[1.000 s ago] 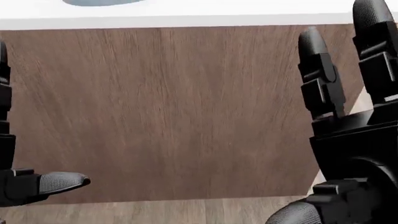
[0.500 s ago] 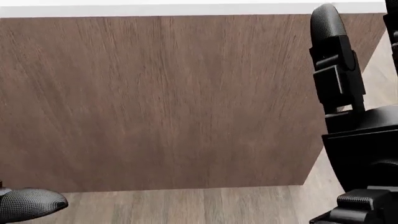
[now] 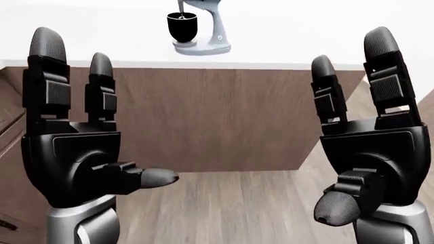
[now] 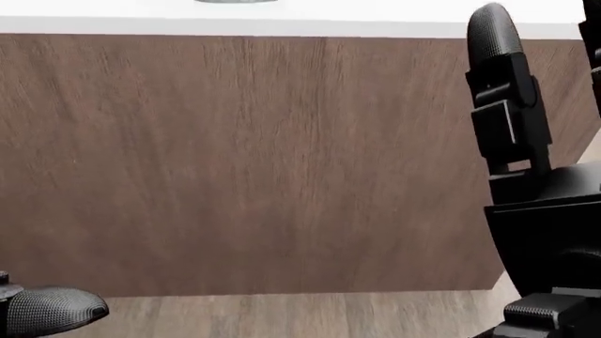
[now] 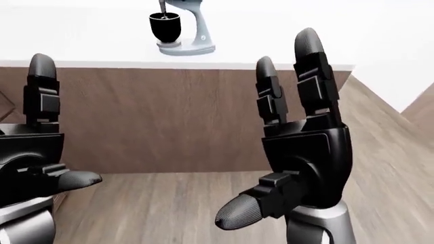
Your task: Open the stand mixer head.
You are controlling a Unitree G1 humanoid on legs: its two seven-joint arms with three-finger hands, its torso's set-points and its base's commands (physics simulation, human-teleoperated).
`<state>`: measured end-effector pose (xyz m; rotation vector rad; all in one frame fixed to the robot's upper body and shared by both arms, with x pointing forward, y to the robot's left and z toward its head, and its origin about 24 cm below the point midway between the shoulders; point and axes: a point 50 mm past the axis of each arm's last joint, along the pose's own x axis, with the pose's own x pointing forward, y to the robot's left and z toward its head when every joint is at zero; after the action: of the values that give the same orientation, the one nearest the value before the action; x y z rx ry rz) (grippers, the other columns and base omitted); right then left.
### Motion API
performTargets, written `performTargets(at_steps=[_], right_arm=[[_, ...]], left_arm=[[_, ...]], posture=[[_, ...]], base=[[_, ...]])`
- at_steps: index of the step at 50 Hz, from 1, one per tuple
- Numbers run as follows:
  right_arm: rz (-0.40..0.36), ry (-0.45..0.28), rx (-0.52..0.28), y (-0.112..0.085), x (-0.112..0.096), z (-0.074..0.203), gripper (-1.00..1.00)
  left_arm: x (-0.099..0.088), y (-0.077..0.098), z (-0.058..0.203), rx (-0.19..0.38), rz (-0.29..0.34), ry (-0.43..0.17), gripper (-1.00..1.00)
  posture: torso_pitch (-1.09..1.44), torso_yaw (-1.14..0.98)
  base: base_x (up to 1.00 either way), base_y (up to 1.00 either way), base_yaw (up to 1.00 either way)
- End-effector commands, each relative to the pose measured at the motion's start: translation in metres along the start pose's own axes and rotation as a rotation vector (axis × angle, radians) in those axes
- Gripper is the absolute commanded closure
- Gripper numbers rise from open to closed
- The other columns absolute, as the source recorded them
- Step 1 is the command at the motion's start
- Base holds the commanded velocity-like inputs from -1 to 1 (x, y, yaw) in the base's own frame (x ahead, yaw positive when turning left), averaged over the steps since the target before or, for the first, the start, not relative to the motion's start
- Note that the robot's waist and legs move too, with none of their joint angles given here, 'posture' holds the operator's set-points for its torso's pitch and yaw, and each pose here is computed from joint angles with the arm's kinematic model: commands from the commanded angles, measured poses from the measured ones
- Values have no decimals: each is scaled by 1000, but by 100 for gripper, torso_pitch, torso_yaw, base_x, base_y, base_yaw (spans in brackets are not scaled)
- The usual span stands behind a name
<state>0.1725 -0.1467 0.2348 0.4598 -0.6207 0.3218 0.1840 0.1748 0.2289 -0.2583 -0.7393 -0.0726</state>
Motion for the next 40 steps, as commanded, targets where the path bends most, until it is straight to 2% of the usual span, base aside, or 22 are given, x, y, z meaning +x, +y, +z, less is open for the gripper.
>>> performTargets(at_steps=[1,5,11,21,25,40], right_arm=[[30,-45,-3,4,0,7,-100],[39,-56,-16,5,-1,8,-100],[36,-48,-13,5,-1,7,-100],[37,-45,-18,5,-1,7,-100],[44,-45,-17,5,-2,6,-100],[24,-37,-12,4,0,6,-100]], left_arm=[[0,-3,9,0,-18,-54,-95],[0,-4,10,5,-24,-59,-95],[0,-4,10,5,-24,-58,-95],[0,-4,10,6,-24,-59,-95],[0,-4,10,6,-24,-59,-95],[0,-4,11,3,-23,-60,-95]], posture=[[0,0],[0,0],[0,0],[0,0],[0,0],[0,0]], base=[[0,62,0],[0,6,0],[0,80,0],[0,0,0],[0,81,0],[0,0,0]])
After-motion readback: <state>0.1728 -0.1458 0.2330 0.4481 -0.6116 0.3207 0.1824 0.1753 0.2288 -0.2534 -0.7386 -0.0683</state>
